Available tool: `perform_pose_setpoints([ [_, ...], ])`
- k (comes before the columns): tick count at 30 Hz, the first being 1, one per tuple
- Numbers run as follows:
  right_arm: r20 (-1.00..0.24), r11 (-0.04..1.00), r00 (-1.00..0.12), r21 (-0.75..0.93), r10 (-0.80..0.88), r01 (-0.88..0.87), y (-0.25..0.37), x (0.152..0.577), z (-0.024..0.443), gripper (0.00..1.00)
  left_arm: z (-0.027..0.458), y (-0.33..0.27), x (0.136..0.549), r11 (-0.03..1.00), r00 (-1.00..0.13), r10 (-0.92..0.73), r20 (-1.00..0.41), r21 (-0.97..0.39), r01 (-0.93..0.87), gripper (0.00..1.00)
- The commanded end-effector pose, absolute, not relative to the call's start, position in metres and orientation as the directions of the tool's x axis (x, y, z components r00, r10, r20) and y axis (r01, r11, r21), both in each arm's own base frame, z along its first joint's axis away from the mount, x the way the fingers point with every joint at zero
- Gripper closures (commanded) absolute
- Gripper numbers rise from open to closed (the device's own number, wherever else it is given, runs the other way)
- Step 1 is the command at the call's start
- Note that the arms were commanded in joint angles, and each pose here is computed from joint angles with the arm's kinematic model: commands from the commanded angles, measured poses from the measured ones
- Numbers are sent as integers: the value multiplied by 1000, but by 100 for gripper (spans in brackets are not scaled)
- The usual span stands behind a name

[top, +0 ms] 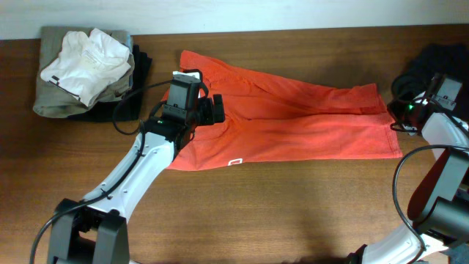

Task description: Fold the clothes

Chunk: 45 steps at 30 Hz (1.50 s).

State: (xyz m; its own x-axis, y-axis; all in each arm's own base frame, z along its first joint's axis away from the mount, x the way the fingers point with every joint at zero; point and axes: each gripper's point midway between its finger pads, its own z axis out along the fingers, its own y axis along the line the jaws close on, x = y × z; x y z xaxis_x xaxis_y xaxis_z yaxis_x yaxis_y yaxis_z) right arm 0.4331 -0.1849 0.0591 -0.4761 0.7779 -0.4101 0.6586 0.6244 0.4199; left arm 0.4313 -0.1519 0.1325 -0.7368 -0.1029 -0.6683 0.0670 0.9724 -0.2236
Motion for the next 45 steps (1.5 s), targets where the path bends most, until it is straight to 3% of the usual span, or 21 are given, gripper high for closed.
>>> perform_pose_setpoints([
  [1, -427, 622, -461, 421, 778, 660, -190, 439, 62, 42, 129, -149, 433, 977, -736, -88, -671, -201, 66, 1],
  [6, -412, 678, -542, 376, 733, 631, -186, 436, 86, 39, 140, -150, 435, 975, -715, -95, -693, -211, 74, 1],
  [10, -419, 741, -612, 421, 671, 524, -170, 449, 133, 18, 157, -158, 443, 963, -671, -111, -733, -247, 110, 8],
  [16, -462, 816, -679, 413, 571, 405, -129, 471, 168, 5, 181, -173, 452, 942, -681, -96, -726, -287, 174, 10],
  [24, -484, 874, -731, 324, 482, 362, -93, 483, 160, 4, 218, -154, 531, 966, -687, -28, -726, -196, 168, 2],
  [32, -431, 876, -766, 305, 477, 374, -85, 475, 144, 3, 149, -109, 610, 957, -701, -156, -695, -283, 67, 1],
  [37, -419, 885, -783, 290, 459, 364, -84, 470, 142, 3, 99, -96, 621, 885, -755, -195, -626, -444, 140, 1],
  [45, -389, 884, -798, 284, 460, 371, -83, 465, 132, 3, 70, -86, 628, 861, -762, -190, -619, -478, 173, 1],
])
